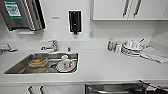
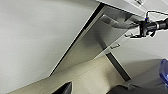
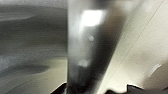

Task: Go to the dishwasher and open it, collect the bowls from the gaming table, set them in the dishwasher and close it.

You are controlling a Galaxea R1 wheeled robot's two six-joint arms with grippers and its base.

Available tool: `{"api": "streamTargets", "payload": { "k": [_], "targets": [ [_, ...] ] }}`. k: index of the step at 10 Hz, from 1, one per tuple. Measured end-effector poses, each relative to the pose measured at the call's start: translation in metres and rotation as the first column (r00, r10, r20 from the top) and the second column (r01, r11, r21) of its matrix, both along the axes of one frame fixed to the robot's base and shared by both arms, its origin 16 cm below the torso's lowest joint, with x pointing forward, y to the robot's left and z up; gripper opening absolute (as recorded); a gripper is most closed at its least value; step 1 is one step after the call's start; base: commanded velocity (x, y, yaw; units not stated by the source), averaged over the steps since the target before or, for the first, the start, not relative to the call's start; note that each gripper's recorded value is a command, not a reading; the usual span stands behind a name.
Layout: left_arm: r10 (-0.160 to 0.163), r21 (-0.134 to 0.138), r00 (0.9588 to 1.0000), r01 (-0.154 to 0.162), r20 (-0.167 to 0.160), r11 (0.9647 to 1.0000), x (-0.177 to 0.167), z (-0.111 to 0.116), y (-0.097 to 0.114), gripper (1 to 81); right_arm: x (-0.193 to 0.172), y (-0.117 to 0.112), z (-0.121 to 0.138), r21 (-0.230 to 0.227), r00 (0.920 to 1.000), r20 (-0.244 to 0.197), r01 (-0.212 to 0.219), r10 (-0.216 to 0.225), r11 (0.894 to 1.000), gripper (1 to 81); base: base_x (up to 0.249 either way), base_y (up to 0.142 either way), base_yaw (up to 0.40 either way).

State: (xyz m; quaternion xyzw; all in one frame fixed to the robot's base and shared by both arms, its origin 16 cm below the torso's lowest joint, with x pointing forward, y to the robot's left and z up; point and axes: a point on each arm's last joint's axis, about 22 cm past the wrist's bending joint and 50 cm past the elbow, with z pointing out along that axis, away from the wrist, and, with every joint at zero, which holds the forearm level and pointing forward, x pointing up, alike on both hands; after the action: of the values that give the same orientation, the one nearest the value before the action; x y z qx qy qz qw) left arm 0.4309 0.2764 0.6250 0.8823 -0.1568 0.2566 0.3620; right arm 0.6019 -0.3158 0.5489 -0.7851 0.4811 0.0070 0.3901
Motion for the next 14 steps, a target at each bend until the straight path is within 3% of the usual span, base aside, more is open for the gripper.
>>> {"api": "streamTargets", "payload": {
  "k": [4,9,13,14],
  "targets": [
    [0.0,0.001,1.0,0.0,-0.006,1.0,0.0,-0.004,0.0,81.1,-0.01,-0.014,0.0,-0.008,0.9996,-0.004,0.027,-0.027,1.0,81.1,0.0,0.0,0.0],
    [0.0,0.001,1.0,0.0,-0.008,1.0,-0.001,-0.004,0.0,81.1,-0.026,-0.021,-0.001,-0.019,0.9998,-0.012,0.017,-0.017,1.0,81.1,0.0,0.0,0.0],
    [-0.002,0.0,0.9999,0.002,-0.014,1.0,-0.002,-0.006,-0.001,81.1,-0.018,-0.022,-0.004,-0.013,0.9985,0.012,0.054,-0.054,0.998,81.1,-0.071,0.0,0.0],
    [-0.003,0.003,0.9999,0.003,-0.016,1.0,-0.002,-0.007,-0.001,81.1,-0.028,-0.025,-0.008,-0.025,0.9994,-0.013,0.031,-0.031,0.999,81.1,-0.074,0.0,0.0]
  ]
}}
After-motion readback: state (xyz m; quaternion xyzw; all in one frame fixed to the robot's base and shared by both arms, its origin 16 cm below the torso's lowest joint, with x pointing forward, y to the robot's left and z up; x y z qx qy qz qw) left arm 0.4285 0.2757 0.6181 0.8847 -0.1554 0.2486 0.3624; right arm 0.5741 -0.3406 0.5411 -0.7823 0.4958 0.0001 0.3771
